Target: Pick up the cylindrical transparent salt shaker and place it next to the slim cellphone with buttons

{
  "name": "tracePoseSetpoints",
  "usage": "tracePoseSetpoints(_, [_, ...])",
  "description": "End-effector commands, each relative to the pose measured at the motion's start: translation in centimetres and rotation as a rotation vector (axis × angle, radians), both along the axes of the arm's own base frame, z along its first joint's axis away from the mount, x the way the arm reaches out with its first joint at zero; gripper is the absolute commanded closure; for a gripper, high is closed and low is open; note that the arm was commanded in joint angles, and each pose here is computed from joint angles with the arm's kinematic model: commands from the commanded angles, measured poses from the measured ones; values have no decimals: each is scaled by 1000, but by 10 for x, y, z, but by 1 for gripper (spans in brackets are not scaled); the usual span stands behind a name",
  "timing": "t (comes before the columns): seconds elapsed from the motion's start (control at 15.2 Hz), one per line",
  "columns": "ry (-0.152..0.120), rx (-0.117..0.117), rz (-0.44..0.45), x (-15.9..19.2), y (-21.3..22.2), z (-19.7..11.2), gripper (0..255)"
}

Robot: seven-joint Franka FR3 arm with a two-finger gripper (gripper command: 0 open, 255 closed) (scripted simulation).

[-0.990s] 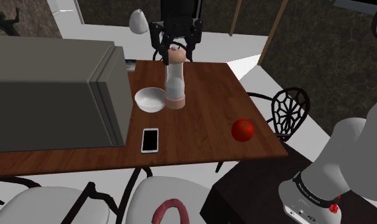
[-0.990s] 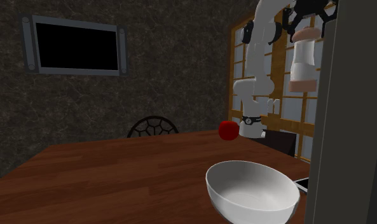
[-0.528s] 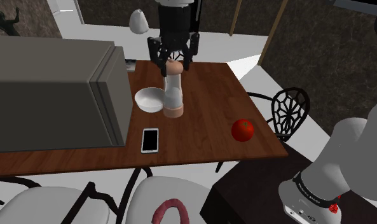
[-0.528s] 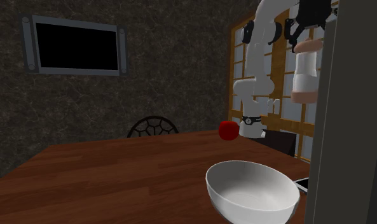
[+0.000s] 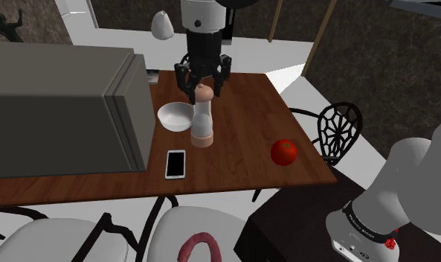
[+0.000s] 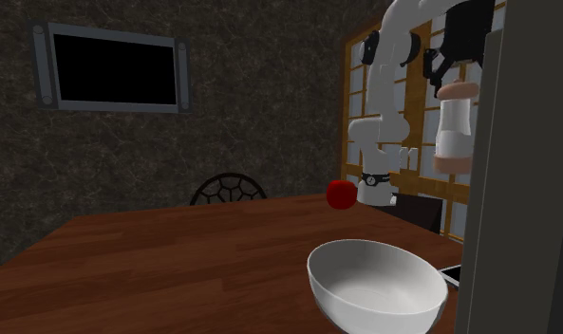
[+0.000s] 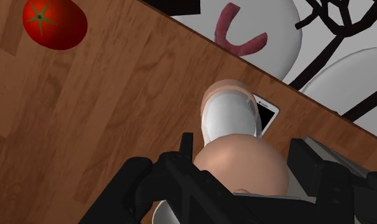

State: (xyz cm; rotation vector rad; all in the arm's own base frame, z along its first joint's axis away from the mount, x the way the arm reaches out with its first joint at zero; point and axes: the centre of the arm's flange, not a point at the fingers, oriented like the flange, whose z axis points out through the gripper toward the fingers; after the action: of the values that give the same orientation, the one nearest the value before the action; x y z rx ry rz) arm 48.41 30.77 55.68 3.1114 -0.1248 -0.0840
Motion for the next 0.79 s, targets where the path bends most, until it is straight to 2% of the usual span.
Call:
tracePoseSetpoints(0.0, [-1, 0, 0, 1, 0, -11, 255])
tracePoseSetpoints(0.73, [-1, 0, 0, 1, 0, -69, 255])
